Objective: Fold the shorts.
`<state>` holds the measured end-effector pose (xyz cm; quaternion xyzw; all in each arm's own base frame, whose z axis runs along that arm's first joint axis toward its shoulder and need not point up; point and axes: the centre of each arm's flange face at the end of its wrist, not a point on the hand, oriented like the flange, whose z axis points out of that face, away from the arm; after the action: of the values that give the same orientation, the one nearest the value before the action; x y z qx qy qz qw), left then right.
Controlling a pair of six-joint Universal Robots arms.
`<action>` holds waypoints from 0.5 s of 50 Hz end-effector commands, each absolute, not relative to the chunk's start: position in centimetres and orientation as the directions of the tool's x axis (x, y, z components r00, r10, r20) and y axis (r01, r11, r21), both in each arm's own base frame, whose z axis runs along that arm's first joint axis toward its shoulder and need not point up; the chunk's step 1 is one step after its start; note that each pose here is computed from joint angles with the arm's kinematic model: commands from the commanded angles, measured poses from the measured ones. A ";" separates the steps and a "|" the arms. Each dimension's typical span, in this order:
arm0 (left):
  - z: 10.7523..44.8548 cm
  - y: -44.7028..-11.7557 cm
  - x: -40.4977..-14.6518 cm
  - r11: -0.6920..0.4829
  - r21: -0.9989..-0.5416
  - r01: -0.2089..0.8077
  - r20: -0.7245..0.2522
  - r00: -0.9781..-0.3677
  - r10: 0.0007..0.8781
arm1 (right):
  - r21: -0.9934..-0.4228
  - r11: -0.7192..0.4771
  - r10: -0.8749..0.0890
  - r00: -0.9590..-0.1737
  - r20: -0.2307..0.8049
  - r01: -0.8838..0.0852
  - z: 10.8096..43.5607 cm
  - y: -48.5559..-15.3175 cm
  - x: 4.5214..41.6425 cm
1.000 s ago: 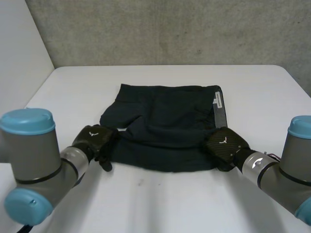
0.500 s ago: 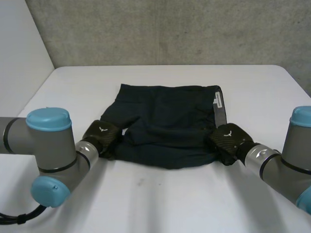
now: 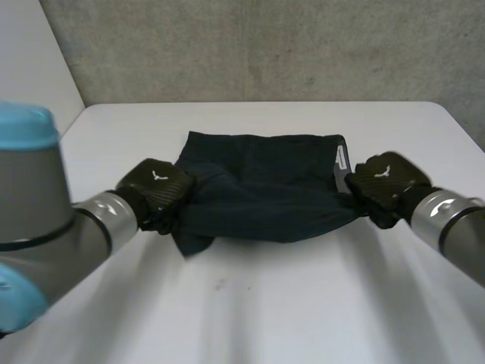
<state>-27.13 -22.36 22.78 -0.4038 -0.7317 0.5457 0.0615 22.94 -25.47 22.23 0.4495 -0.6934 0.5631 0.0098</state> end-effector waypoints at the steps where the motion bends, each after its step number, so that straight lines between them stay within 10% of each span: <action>1: 25.3 -20.5 -26.2 0.144 -0.829 0.541 -0.314 -0.662 0.681 | -0.720 -0.036 -0.625 -0.546 0.558 -0.693 25.3 -22.7 22.1; 12: 19.2 -20.5 -25.9 0.350 -0.668 0.656 -0.239 -0.635 0.735 | -0.587 0.095 -0.811 -0.404 0.423 -0.804 19.9 -21.0 22.7; 25: 19.2 -23.7 -27.3 0.311 -0.713 0.629 -0.275 -0.658 0.701 | -0.692 0.105 -0.761 -0.506 0.406 -0.714 18.8 -23.4 24.8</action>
<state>-26.54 -22.72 18.76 -0.4132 -0.8171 0.4001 0.0396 23.84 -22.60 18.44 0.5329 -0.7368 0.4161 -0.0073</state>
